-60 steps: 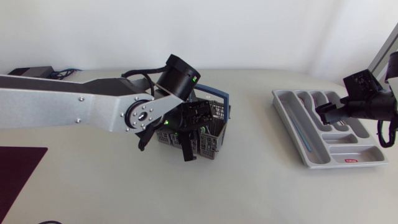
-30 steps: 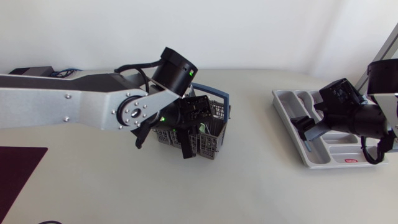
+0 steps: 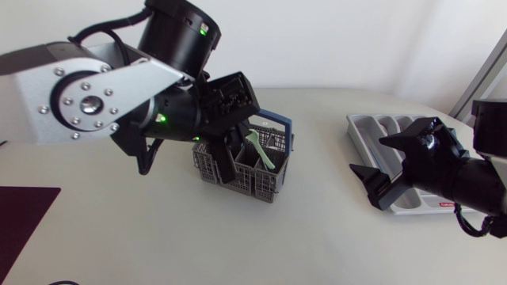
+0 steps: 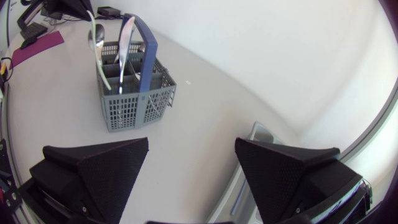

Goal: Sort the cutlery from the basket into the organizer compartments.

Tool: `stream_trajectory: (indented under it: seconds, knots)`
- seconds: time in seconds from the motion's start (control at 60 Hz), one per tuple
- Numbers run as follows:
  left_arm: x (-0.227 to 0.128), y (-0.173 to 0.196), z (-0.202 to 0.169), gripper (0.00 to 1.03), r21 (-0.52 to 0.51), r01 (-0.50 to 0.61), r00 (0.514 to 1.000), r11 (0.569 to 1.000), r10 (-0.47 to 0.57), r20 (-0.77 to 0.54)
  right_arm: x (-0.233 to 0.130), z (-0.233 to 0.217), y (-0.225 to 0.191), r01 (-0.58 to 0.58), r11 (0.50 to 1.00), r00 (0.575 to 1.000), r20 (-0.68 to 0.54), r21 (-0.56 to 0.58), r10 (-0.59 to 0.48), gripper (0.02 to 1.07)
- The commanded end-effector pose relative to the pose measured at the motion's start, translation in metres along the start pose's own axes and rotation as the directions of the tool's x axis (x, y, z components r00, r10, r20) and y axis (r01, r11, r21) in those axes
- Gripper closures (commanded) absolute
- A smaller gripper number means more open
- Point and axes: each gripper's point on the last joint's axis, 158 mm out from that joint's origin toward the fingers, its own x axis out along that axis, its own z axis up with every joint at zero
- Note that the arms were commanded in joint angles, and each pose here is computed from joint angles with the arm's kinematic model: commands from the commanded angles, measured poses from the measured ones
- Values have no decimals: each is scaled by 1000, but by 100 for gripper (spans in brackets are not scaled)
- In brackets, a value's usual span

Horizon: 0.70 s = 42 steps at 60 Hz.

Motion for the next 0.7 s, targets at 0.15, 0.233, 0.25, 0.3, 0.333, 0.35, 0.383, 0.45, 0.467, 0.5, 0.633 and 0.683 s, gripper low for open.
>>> stream_trajectory:
  seconds: [0.15,0.233,0.25,0.3,0.333,0.35,0.383,0.45,0.467,0.5,0.633,0.683]
  knots:
    - [-33,19,34,100,-227,22,996,974,-1,91,-15,15,38,-64,997,993,97,-37,67,8]
    - [-35,18,39,100,-311,68,994,948,-36,107,-16,24,45,-77,996,989,119,-51,83,10]
    - [-34,17,40,100,-324,76,993,943,-42,110,-16,24,46,-78,995,989,121,-54,84,10]
    - [-29,14,40,100,-367,104,992,925,-69,106,-15,28,50,-79,995,987,132,-63,87,13]
    - [-26,10,40,100,-388,127,990,913,-94,104,-15,31,54,-83,994,986,137,-74,92,15]
    - [-24,8,41,100,-399,138,989,906,-105,105,-15,32,56,-86,993,985,140,-79,97,16]
    - [-21,5,42,100,-424,162,986,891,-126,111,-14,35,59,-86,992,984,147,-88,98,18]
    - [-11,-3,42,100,-470,202,979,859,-172,107,-13,41,66,-100,990,980,165,-96,114,23]
    - [-9,-5,43,100,-477,210,978,854,-181,108,-13,43,67,-102,990,979,169,-99,117,24]
    - [-6,-9,44,100,-495,234,972,837,-204,115,-12,44,70,-108,989,977,174,-101,124,27]
    - [5,-17,48,100,-536,277,960,797,-253,119,-7,49,78,-125,985,971,189,-115,145,31]
    - [8,-21,50,100,-553,297,953,778,-277,122,-4,49,81,-131,984,970,189,-122,153,31]
